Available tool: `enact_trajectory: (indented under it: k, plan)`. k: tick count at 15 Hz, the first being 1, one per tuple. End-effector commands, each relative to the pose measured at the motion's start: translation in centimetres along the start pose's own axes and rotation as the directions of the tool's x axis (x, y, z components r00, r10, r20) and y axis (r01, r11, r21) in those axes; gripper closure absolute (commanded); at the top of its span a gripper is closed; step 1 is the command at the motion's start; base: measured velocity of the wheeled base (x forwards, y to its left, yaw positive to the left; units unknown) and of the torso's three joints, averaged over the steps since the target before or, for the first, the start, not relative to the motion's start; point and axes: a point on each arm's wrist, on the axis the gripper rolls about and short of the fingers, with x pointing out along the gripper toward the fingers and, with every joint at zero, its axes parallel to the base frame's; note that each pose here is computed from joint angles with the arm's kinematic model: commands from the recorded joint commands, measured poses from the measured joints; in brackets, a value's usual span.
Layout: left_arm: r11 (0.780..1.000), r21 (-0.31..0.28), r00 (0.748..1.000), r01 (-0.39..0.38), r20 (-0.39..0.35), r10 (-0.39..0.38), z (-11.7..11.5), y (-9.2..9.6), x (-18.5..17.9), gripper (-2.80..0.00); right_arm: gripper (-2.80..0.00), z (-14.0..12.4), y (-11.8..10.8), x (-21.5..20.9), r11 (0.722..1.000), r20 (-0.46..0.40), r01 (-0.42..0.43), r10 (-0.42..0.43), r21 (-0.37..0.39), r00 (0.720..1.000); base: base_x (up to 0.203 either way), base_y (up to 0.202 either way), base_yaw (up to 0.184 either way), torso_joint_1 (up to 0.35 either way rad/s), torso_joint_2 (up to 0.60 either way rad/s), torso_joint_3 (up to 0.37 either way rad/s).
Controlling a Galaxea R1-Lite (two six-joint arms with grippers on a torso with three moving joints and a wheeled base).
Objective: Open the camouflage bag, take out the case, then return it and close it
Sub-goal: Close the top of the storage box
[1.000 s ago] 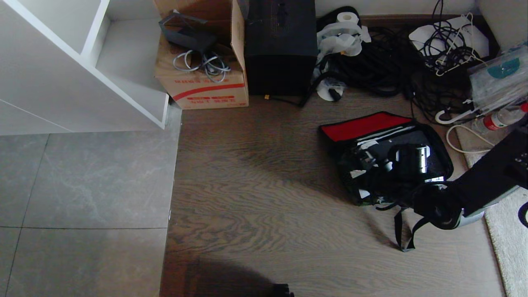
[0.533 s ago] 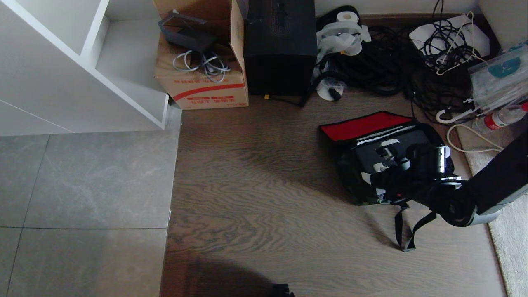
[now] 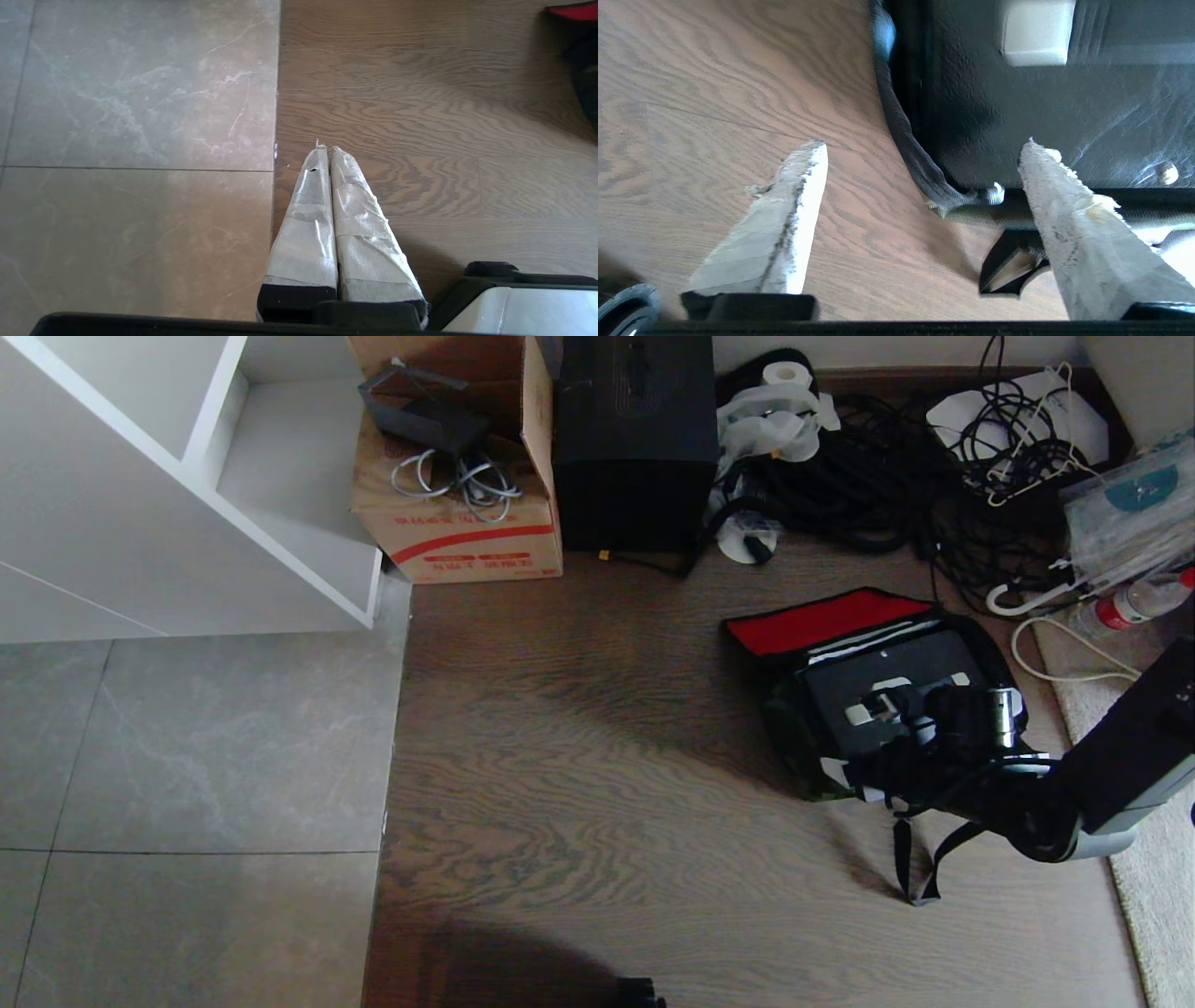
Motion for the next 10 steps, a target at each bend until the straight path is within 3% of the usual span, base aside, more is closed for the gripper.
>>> enact_trajectory:
  k: [1,10]
  plan:
    - [1.000,0.000,1.000,0.000,-0.006,0.000,-0.3,0.0,0.1,0.00,-2.80,-0.9,0.3,1.0,0.999,-0.027,-0.032,0.033,0.043,0.999,0.000,0.000,0.000,0.000,0.00,0.000]
    - [1.000,0.000,1.000,0.000,-0.006,0.000,-0.3,0.0,0.1,0.00,-2.80,-2.1,1.4,2.8,0.997,-0.047,-0.070,0.072,0.045,0.996,0.000,0.000,0.000,0.000,0.00,0.000]
